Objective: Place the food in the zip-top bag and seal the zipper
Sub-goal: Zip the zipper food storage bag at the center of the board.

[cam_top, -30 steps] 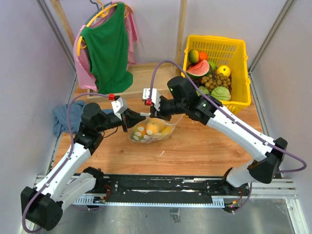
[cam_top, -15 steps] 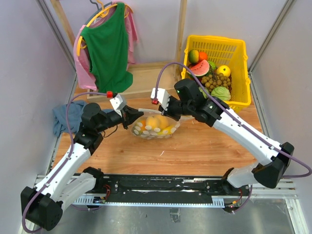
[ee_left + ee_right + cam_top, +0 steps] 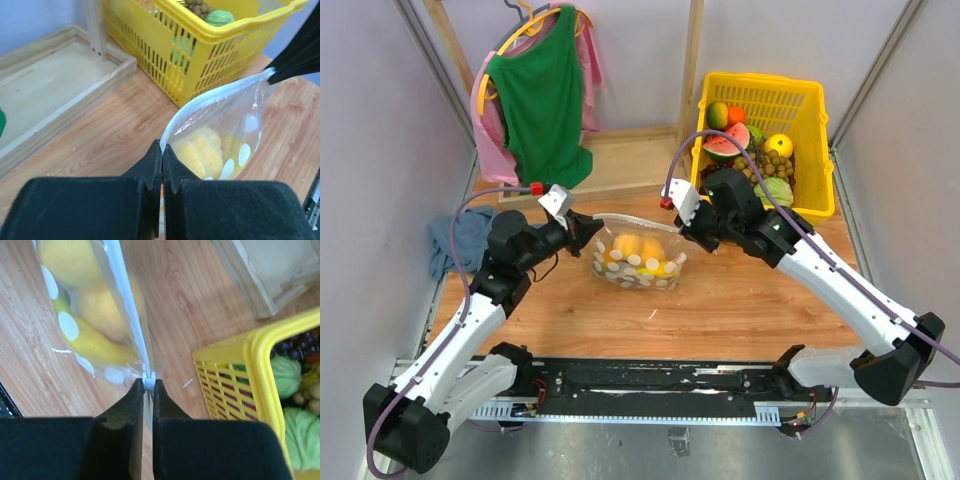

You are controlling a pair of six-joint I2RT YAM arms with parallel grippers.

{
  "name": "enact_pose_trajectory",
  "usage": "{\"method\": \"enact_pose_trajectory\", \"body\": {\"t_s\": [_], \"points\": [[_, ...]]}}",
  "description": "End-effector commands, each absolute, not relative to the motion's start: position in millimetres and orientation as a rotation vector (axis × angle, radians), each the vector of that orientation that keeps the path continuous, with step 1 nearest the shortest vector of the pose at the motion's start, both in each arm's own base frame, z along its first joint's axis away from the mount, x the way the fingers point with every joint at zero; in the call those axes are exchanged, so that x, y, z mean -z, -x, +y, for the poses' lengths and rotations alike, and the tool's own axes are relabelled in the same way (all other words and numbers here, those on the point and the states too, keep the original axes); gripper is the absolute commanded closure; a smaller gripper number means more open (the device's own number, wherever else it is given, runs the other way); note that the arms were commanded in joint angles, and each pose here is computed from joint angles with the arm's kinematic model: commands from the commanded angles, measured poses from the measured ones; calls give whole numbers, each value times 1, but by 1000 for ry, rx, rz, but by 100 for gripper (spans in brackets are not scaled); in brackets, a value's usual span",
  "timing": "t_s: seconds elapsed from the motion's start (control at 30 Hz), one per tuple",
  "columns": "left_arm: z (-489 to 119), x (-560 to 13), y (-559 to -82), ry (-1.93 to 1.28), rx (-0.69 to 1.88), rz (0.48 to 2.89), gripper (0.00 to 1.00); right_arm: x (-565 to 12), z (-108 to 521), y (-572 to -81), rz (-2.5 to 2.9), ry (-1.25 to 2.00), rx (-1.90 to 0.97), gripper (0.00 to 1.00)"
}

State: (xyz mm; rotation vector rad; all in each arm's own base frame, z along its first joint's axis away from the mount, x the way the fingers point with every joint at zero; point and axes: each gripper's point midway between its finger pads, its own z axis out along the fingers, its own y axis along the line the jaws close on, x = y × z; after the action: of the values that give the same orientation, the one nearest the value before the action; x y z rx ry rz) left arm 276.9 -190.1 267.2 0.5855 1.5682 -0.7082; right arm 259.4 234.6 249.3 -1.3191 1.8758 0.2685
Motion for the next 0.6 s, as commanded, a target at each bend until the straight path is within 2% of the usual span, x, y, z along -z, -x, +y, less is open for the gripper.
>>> {"method": "enact_pose_trajectory", "body": {"t_s": [0.0, 0.4, 0.57], "points": [[-167, -268, -296, -462, 588, 1595, 100, -237, 190, -257, 2034, 1193, -154, 99], [-158, -262, -302, -418, 552, 1634, 100, -235, 138, -272, 2165, 868, -75, 99], [-162, -262, -301, -431, 572, 1629, 100, -240, 157, -276, 2105, 876, -199, 99]]}}
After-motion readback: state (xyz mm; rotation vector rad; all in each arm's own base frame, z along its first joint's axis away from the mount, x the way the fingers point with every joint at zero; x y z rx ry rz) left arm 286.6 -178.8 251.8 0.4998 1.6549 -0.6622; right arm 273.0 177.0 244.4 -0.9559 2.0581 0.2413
